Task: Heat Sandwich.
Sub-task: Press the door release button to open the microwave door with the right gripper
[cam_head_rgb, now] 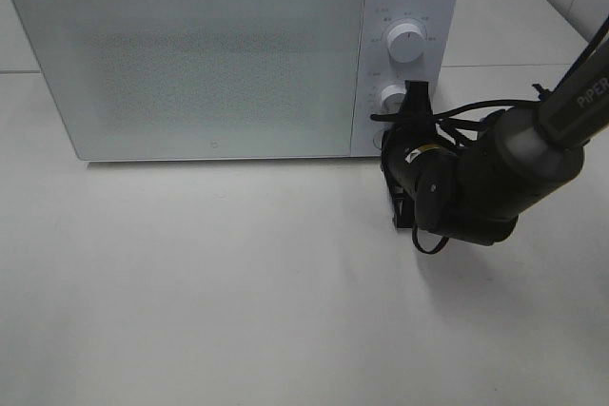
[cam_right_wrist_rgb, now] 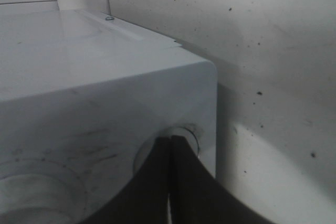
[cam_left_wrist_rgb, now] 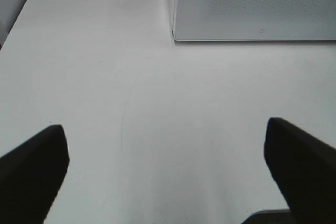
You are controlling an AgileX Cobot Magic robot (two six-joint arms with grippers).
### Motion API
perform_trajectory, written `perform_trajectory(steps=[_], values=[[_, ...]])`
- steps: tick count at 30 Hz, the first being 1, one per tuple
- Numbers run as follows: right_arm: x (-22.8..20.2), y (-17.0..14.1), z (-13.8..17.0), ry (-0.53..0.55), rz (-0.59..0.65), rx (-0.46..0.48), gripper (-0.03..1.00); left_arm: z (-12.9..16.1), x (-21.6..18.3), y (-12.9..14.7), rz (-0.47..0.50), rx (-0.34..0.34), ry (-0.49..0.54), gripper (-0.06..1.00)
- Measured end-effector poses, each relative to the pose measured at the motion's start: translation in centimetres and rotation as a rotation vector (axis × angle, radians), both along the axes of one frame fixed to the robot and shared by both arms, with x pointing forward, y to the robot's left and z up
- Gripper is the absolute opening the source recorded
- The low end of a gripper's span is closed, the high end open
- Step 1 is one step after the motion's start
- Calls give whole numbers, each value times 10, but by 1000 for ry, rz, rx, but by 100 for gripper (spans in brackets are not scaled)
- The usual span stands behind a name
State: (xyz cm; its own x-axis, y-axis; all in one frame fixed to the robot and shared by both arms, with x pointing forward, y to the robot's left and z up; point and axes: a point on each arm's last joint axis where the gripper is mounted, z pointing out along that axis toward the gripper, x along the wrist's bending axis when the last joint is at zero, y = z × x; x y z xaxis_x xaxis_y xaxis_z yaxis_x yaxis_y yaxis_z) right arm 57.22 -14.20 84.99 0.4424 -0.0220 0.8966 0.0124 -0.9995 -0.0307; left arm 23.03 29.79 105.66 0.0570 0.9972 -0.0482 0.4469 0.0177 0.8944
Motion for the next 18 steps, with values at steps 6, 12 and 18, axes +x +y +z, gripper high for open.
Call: perform_trajectory(steps=[6, 12, 18], values=[[3, 1, 1, -10, -10, 3, 1, 0, 0, 0, 0, 0, 0, 95], [9, 6, -7, -13, -18, -7, 1, 0, 0, 0, 0, 0, 0, 95], [14, 12, -6, -43, -23, -31, 1, 0, 0, 0, 0, 0, 0, 95]])
